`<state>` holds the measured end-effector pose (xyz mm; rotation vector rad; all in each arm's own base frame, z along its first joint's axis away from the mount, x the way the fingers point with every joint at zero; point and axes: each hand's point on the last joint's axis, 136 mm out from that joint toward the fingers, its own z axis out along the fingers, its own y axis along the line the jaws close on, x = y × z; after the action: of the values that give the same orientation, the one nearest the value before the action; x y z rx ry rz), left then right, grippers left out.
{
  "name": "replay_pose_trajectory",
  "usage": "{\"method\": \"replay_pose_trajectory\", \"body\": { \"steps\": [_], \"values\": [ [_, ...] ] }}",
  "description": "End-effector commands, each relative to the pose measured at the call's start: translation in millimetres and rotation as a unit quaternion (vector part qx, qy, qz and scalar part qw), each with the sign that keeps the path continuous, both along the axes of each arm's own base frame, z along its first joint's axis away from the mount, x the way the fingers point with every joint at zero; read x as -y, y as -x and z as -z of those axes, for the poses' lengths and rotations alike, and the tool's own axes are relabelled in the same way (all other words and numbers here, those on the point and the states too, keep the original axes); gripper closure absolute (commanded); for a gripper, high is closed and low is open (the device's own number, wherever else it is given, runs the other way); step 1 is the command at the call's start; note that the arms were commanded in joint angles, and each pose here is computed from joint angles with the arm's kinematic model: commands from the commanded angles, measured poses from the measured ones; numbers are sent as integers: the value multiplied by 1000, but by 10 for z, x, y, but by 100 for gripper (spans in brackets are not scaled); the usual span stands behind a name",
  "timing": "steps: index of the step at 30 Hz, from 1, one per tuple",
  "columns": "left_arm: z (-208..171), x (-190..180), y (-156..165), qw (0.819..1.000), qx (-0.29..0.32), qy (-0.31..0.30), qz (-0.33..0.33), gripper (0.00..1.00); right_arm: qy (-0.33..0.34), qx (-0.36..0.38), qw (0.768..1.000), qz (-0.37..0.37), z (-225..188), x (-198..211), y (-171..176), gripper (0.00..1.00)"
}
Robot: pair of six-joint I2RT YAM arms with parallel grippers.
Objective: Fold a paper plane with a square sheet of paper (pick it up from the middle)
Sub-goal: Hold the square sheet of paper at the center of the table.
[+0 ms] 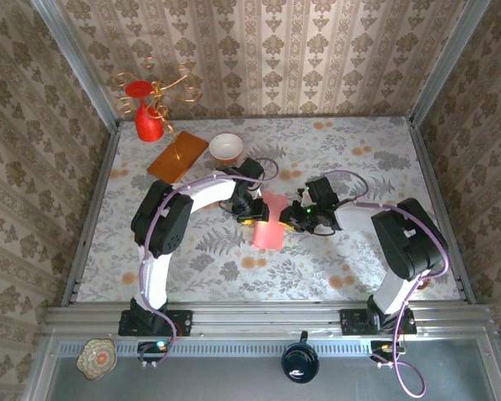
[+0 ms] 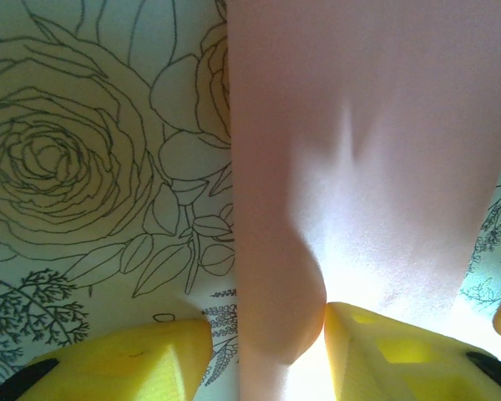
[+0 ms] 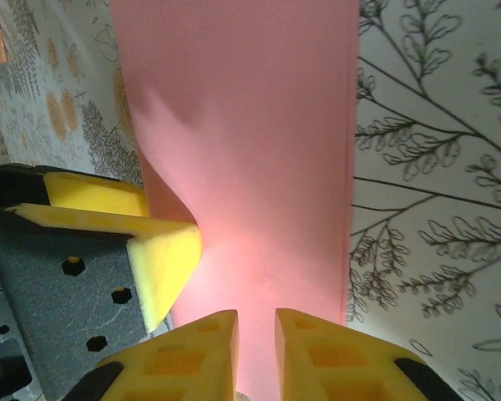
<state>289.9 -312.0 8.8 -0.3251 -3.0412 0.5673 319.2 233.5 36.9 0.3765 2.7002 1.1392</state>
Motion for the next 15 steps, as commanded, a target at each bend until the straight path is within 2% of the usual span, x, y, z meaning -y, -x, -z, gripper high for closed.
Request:
{"method": "replay_pose_trajectory", "body": {
  "steps": [1, 8, 15],
  "values": [
    [937, -271, 478, 993, -79, -89, 27, 54, -13, 1, 1000, -14, -30, -113, -36, 80],
    [946, -287, 497, 992, -80, -90, 26, 54, 12, -20, 1000, -15, 136, -75, 9, 83],
    [864, -270, 475, 994, -72, -83, 27, 54, 71, -76, 994, -24, 464, 141, 257, 86]
  ]
}}
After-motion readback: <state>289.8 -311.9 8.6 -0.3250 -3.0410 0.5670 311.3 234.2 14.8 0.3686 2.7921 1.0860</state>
